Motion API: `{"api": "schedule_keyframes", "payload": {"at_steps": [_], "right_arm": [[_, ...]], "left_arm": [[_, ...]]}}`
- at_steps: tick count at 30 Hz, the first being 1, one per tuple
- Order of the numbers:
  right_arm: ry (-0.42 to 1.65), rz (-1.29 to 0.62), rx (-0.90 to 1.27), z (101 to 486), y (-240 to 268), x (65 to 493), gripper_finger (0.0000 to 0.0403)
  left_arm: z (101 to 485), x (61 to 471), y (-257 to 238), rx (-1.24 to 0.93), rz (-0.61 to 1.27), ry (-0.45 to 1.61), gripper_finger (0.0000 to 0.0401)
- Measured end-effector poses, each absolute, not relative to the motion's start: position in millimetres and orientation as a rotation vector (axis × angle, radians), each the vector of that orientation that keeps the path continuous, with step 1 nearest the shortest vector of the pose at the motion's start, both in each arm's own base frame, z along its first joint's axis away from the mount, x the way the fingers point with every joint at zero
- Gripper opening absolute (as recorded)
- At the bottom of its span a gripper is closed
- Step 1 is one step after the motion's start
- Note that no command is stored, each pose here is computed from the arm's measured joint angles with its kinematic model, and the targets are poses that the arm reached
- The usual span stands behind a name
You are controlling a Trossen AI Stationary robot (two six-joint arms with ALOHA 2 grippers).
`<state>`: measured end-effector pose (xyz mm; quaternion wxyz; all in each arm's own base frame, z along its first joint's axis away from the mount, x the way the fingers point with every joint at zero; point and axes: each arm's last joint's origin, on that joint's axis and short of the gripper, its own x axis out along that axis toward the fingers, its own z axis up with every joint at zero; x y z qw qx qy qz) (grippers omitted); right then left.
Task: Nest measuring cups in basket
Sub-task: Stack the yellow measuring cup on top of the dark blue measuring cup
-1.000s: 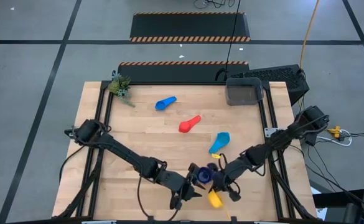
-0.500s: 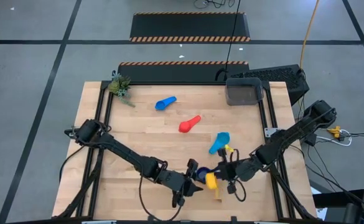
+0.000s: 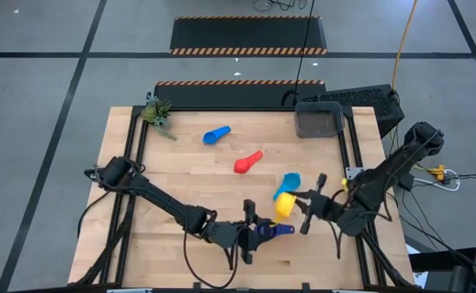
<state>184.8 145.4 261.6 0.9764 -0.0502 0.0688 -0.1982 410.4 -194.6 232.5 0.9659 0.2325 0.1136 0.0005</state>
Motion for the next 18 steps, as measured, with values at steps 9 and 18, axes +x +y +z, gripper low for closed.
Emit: {"api": "schedule_keyframes", "payload": {"at_steps": [9,18], "right_arm": [[0.06,-0.524,-0.063,270,153,176,0.0004],[0.042,-0.568,-0.045,272,153,174,0.0004]], "left_arm": [[229,412,-189,0.452,0.155,0.246,0.0296],[229,417,-178,0.352,0.198,0.24,0.0221]]}}
